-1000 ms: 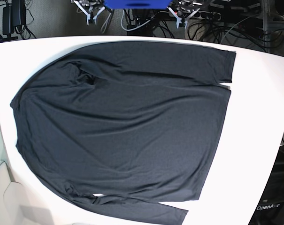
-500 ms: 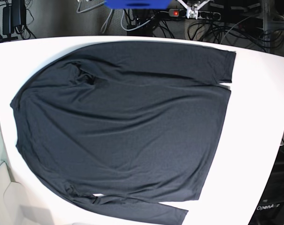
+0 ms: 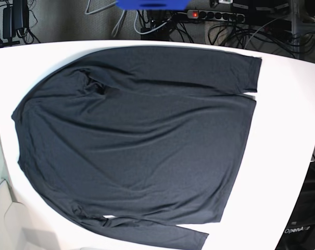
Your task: Fold the T-shirt properly
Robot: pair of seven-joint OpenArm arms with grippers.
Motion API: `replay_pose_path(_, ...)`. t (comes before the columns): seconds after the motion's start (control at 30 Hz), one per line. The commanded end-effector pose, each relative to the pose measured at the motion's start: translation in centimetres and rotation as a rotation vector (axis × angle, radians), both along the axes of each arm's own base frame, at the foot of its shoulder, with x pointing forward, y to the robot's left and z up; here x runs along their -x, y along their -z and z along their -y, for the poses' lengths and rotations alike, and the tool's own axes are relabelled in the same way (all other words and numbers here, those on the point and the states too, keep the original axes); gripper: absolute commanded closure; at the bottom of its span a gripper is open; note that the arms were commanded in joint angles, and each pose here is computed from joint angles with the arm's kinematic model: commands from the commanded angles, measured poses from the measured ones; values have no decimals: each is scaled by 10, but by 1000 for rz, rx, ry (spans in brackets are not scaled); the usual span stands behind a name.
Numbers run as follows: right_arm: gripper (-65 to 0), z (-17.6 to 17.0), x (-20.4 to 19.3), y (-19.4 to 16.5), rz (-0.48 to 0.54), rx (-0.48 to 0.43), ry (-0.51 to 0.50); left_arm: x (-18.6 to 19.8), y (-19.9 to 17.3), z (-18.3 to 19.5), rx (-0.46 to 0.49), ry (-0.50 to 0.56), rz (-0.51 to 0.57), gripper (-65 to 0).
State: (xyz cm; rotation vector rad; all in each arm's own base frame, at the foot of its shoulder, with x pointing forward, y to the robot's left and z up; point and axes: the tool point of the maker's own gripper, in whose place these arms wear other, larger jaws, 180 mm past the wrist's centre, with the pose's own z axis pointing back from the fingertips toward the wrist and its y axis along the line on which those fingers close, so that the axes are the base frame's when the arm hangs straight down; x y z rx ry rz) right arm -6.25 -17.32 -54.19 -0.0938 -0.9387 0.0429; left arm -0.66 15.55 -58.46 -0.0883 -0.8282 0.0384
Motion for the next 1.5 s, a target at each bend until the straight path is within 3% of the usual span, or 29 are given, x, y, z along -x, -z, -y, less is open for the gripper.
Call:
replay_pose_path(0.0, -3, 0, 2, -7, 30, -2, -2, 5, -8, -2, -2, -8, 39, 0)
replay_pose_path(0.17, -3, -1, -5, -24, 106, -2, -16, 15, -31, -8, -14, -54, 146, -2)
replay_pose_path(0.4, -3, 25, -8, -78, 255, 73, 3, 38, -35, -25, -46, -135, 119, -2)
replay_pose_path(0.57, -3, 25, -15, -122, 364, 97, 7, 37, -50, -27, -40, -160, 187, -1)
replay_pose_path(0.8, -3, 29, -28, -171, 488, 157, 51, 24, -130, -31, 7, -184, 449, -4)
replay_pose_path(0.93, -3, 30, -39, -193, 537, 175, 48, 10, -178, -34, 38, -161, 535, -4)
replay_pose_path(1.17, -3, 34, -100, -214, 482, 170, 52, -53, -196, -40, 114, -119, 453, -4)
replay_pose_path(1.27, -4, 33, -137, -228, 456, 157, 53, -86, -204, -55, 99, -125, 418, -4)
replay_pose_path(1.47, -25, 8, -207, -239, 385, 24, -31, -136, -225, -81, 28, -145, 328, -5)
